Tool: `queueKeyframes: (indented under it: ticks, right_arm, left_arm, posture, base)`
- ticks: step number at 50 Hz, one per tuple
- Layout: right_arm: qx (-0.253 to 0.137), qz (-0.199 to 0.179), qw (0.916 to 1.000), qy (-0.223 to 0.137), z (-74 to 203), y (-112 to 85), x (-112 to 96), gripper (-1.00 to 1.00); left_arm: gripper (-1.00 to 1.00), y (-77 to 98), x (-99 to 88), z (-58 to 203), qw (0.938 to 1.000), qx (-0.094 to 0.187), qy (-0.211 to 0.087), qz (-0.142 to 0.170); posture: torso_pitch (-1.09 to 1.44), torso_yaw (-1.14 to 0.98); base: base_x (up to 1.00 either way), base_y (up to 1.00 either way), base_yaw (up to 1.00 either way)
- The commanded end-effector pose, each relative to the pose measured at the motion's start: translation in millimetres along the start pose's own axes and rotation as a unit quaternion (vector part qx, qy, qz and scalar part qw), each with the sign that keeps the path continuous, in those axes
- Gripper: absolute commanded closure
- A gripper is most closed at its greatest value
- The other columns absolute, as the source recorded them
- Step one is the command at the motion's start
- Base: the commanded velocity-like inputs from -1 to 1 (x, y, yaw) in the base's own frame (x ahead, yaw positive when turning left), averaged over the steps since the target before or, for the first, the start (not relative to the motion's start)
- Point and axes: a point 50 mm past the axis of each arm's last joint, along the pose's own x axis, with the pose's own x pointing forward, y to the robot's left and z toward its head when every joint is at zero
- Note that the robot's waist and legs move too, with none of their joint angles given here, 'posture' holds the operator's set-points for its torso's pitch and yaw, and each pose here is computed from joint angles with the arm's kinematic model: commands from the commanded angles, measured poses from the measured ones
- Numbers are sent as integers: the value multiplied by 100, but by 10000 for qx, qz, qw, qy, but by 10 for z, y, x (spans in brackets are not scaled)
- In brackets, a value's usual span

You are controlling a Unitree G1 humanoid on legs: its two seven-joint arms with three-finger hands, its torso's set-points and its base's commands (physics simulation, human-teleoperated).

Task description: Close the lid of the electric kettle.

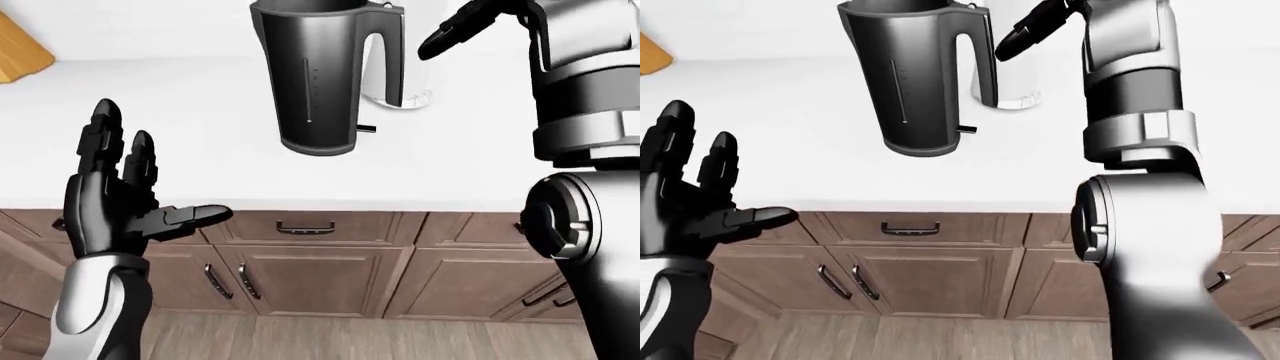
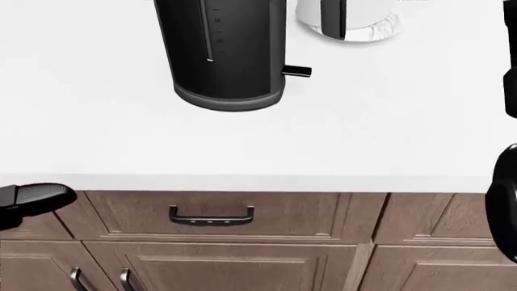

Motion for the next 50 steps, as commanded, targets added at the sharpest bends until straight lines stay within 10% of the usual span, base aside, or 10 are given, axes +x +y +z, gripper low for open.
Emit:
queueKeyframes:
  ticks: [1, 50]
  right_arm:
    - [-179, -232, 9985, -461, 237, -106, -39, -100]
    - [-1154, 834, 9875, -679, 721, 546, 113, -100]
  left_arm:
    - [-100, -13, -8, 139, 9992, 51, -406, -43]
    - [-100, -5, -1, 81, 9993, 84, -361, -40]
  posture:
    - [0, 0]
    - [0, 0]
  base:
    - [0, 0, 0]
    - [0, 0, 0]
